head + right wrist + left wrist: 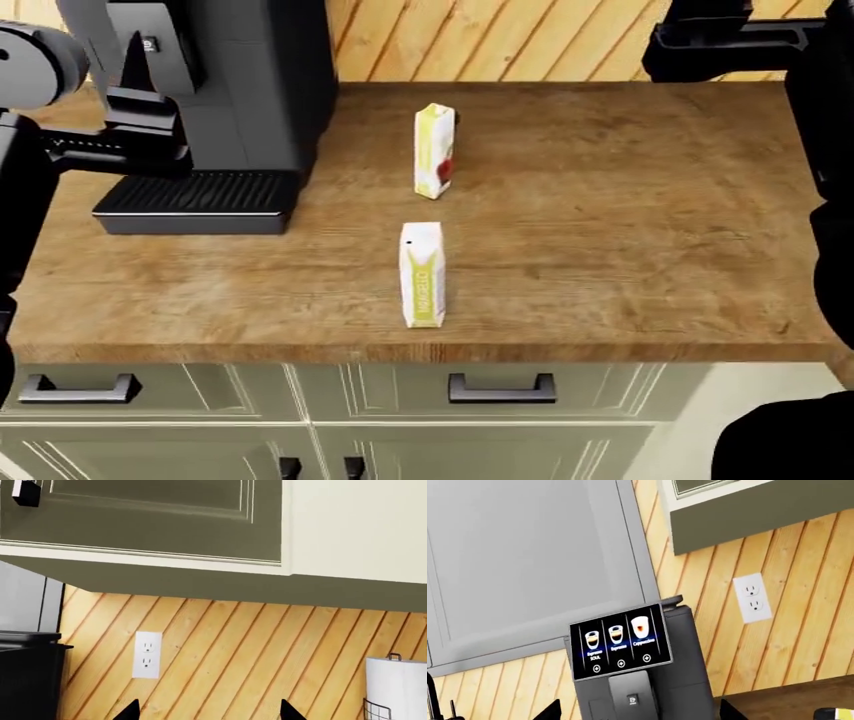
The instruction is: Move the drinks to the dining counter.
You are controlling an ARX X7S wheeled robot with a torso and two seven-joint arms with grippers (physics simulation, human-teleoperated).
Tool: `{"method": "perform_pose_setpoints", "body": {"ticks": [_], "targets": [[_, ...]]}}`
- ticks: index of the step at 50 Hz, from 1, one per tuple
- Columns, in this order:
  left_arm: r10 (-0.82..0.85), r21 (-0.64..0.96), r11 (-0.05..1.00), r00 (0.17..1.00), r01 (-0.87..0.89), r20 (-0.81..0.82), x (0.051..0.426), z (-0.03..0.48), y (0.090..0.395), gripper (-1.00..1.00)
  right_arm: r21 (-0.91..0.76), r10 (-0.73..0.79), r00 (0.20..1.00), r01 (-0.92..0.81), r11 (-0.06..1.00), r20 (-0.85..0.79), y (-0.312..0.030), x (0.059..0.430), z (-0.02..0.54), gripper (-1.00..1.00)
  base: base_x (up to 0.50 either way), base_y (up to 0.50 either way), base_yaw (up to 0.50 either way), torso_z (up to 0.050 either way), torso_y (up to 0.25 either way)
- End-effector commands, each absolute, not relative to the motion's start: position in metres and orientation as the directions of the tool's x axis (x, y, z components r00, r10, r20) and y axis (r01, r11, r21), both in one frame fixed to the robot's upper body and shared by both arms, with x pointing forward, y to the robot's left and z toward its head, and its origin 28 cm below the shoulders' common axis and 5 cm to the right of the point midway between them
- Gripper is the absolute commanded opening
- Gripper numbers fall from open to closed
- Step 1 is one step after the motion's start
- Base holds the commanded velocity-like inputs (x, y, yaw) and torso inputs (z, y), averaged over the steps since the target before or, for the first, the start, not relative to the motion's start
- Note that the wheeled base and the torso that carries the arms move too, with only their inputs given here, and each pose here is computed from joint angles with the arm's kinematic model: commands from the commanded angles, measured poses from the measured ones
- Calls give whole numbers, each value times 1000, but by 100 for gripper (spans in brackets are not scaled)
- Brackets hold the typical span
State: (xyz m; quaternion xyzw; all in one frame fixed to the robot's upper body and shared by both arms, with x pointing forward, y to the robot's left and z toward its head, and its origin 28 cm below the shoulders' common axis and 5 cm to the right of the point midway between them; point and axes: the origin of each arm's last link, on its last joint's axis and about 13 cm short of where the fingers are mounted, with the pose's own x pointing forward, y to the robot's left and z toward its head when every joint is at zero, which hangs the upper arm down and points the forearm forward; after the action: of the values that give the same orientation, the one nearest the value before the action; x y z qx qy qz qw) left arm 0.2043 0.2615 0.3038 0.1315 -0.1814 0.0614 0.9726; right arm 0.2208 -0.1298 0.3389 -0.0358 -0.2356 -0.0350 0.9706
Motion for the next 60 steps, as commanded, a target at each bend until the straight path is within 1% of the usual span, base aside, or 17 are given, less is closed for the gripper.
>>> {"method": "perform_pose_setpoints", "body": {"ticks": [1, 8, 16, 31, 36, 37, 38, 39, 41, 44, 45, 47, 49, 51, 55, 60], "targets": [[73, 234, 957, 926, -169, 371, 202, 304, 262, 100, -88, -16, 878, 65, 994, 479, -129, 218, 338, 100, 332, -454, 0, 0, 0], [74, 231, 958, 925, -170, 372, 202, 303, 263, 100, -98, -16, 880, 71, 993, 475, -128, 219, 337, 100, 462, -395, 0, 0, 0], [74, 236, 957, 926, -170, 369, 201, 301, 262, 100, -98, -32, 894, 84, 992, 446, -130, 221, 333, 100, 310, -136, 0, 0, 0], [48, 225, 965, 929, -139, 368, 196, 301, 262, 100, -128, -34, 909, 96, 987, 416, -128, 222, 328, 100, 48, -7, 0, 0, 1], [-44, 179, 984, 940, -18, 338, 187, 303, 266, 100, -139, -32, 915, 96, 986, 403, -128, 223, 327, 100, 0, 0, 0, 0, 0], [-83, 117, 992, 947, 48, 310, 185, 305, 269, 100, -143, -32, 916, 96, 985, 400, -128, 224, 327, 100, 0, 0, 0, 0, 0], [-159, 125, 984, 940, 127, 302, 178, 305, 267, 100, -142, -31, 916, 95, 985, 399, -128, 224, 328, 100, 0, 0, 0, 0, 0], [-190, 131, 979, 938, 158, 290, 172, 306, 269, 100, -142, -31, 916, 96, 985, 400, -127, 224, 328, 100, 0, 0, 0, 0, 0], [-226, 103, 973, 938, 205, 262, 165, 306, 271, 100, -143, -31, 917, 95, 985, 397, -127, 225, 328, 100, 0, 0, 0, 0, 0], [-244, 107, 969, 940, 224, 239, 158, 304, 272, 100, -146, -24, 919, 89, 985, 395, -125, 225, 328, 100, 0, 0, 0, 0, 0], [-293, 87, 956, 935, 281, 200, 155, 301, 272, 100, -149, -21, 919, 87, 985, 394, -125, 225, 328, 100, 0, 0, 0, 0, 0], [-303, 62, 953, 936, 297, 181, 152, 300, 274, 100, -151, -20, 920, 85, 985, 391, -125, 225, 328, 100, 0, 0, 0, 0, 0], [-326, 54, 945, 924, 322, 199, 149, 301, 276, 100, -148, -24, 923, 87, 985, 383, -125, 225, 327, 100, 0, 0, 0, 0, 0], [-330, 76, 944, 923, 321, 198, 147, 300, 277, 100, -151, -26, 925, 90, 984, 379, -125, 225, 326, 100, 0, 0, 0, 0, 0], [-370, 66, 929, 911, 364, 181, 143, 298, 281, 100, -150, -31, 928, 92, 984, 370, -126, 225, 326, 100, 0, 0, 0, 0, 0], [-381, 52, 924, 908, 378, 174, 137, 297, 288, 100, -115, -20, 938, 64, 991, 346, -126, 226, 326, 100, 0, 0, 0, 0, 0]]}}
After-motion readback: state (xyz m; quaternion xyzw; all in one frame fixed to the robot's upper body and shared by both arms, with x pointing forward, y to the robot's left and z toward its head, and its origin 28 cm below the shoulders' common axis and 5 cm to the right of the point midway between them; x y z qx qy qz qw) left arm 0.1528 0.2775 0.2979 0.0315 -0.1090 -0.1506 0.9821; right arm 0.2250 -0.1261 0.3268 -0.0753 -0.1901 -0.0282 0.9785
